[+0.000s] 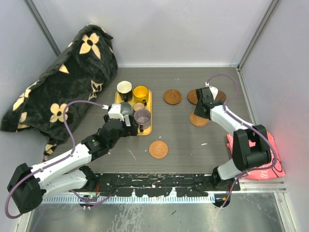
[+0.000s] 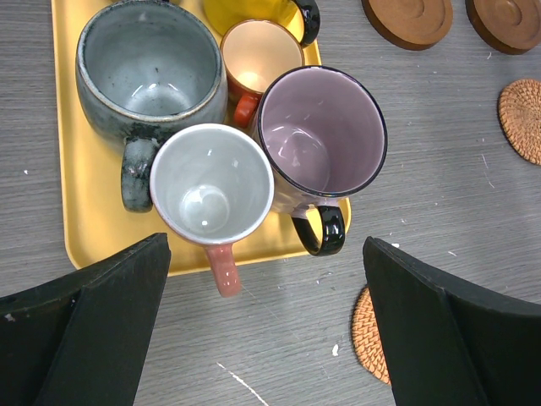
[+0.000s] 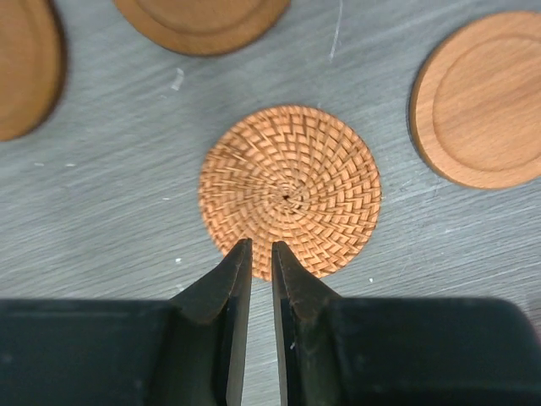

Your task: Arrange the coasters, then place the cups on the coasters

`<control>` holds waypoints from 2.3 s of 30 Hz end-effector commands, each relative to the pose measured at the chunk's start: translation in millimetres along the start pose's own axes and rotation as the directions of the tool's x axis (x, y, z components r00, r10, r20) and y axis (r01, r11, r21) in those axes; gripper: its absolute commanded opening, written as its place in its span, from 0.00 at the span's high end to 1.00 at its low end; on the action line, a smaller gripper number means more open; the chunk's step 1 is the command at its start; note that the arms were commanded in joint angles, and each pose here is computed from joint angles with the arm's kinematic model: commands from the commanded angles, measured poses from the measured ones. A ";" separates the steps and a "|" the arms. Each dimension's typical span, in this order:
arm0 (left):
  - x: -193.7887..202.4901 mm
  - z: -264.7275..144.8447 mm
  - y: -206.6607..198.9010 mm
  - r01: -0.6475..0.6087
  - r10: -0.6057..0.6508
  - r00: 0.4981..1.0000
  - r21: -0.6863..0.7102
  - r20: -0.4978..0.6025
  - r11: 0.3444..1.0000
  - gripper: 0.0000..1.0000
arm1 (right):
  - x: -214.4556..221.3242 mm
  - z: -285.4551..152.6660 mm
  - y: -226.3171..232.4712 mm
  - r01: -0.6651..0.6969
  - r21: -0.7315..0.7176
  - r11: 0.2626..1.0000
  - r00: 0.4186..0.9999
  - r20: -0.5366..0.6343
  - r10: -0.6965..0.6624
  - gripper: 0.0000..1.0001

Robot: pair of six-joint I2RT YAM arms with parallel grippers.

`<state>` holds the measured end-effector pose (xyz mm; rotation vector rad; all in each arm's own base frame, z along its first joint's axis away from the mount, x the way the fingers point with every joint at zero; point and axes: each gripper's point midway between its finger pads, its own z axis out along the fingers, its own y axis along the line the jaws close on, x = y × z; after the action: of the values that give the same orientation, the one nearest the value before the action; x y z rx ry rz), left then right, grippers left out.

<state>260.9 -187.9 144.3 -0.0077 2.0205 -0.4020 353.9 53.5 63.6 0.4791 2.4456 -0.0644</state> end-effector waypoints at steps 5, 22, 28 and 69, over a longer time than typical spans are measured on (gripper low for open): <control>-20.8 -0.7 -8.4 0.026 -0.028 0.997 0.022 0.065 0.999 0.02 | -22.0 -55.2 35.8 0.028 -0.147 0.989 0.994 0.106 -0.013 0.78; -22.1 -1.2 -4.9 0.024 -0.024 0.997 0.006 0.073 1.000 0.02 | 146.6 -113.6 124.3 0.269 -0.303 0.914 0.961 0.026 -0.274 0.77; -21.9 -1.4 -3.3 0.021 -0.021 0.997 -0.002 0.073 1.000 0.02 | 188.9 -124.7 147.7 0.304 -0.356 0.884 0.945 -0.004 -0.326 0.77; -19.4 1.5 -2.7 0.018 -0.017 0.998 -0.010 0.065 1.000 0.02 | 150.4 -42.0 114.2 0.247 -0.182 0.952 0.968 -0.007 -0.252 0.78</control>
<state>263.0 -183.8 144.8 -0.0241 2.0124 -0.3776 247.8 241.2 24.9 0.1057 2.4871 0.1580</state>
